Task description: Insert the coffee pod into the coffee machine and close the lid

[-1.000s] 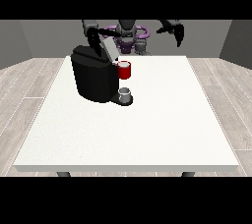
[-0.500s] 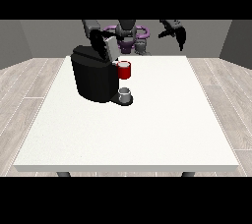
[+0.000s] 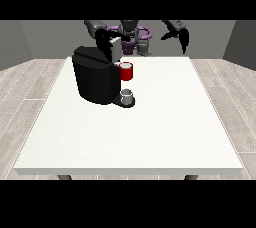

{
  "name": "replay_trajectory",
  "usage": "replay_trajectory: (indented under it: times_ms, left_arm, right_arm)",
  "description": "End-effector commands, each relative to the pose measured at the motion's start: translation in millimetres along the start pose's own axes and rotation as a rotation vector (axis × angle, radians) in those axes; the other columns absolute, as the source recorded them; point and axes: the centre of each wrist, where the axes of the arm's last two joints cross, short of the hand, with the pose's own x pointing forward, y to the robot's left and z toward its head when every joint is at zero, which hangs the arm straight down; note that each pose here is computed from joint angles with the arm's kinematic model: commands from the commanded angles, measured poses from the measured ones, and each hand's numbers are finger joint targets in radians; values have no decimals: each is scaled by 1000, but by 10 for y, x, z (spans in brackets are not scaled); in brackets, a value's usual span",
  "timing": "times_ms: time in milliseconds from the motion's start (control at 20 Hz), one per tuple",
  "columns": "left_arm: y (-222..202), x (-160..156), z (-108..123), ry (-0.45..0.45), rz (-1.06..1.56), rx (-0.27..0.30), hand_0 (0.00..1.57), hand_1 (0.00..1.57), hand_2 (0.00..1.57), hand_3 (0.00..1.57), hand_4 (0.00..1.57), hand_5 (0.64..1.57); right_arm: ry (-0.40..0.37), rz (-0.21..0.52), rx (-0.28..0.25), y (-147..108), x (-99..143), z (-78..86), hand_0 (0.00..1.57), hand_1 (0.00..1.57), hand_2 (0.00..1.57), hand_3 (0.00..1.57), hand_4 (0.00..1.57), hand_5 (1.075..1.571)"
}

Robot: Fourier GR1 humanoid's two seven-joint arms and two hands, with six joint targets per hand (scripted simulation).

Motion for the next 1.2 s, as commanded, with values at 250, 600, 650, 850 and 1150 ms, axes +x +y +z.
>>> replay_trajectory:
  times_ms: [250, 600, 650, 850, 1150]
  left_arm:
    - [-116, 128, -189, -43, -19, -55, 0, 0, 0, 0, 383, 1571]
    - [-237, 240, -275, -80, 5, -131, 0, 0, 0, 0, 386, 1571]
    - [-121, 285, -285, -104, -2, -114, 0, 0, 0, 0, 379, 1571]
    - [-275, 303, -351, -117, -1, -119, 0, 0, 0, 0, 398, 1571]
    - [-362, 484, -513, -176, -6, -193, 0, 0, 0, 0, 429, 1571]
  right_arm:
    - [-212, 126, 95, 437, 716, -95, 0, 0, 0, 0, 82, 1571]
    - [-225, 149, 5, 264, 974, -105, 0, 0, 0, 0, 160, 1571]
    - [-208, 143, 10, 200, 928, -83, 0, 0, 0, 0, 96, 1571]
    - [-246, 181, -3, 110, 1162, -22, 0, 0, 0, 0, 87, 1571]
    - [-251, 219, -84, -34, 1473, 92, 0, 0, 0, 0, 0, 1571]
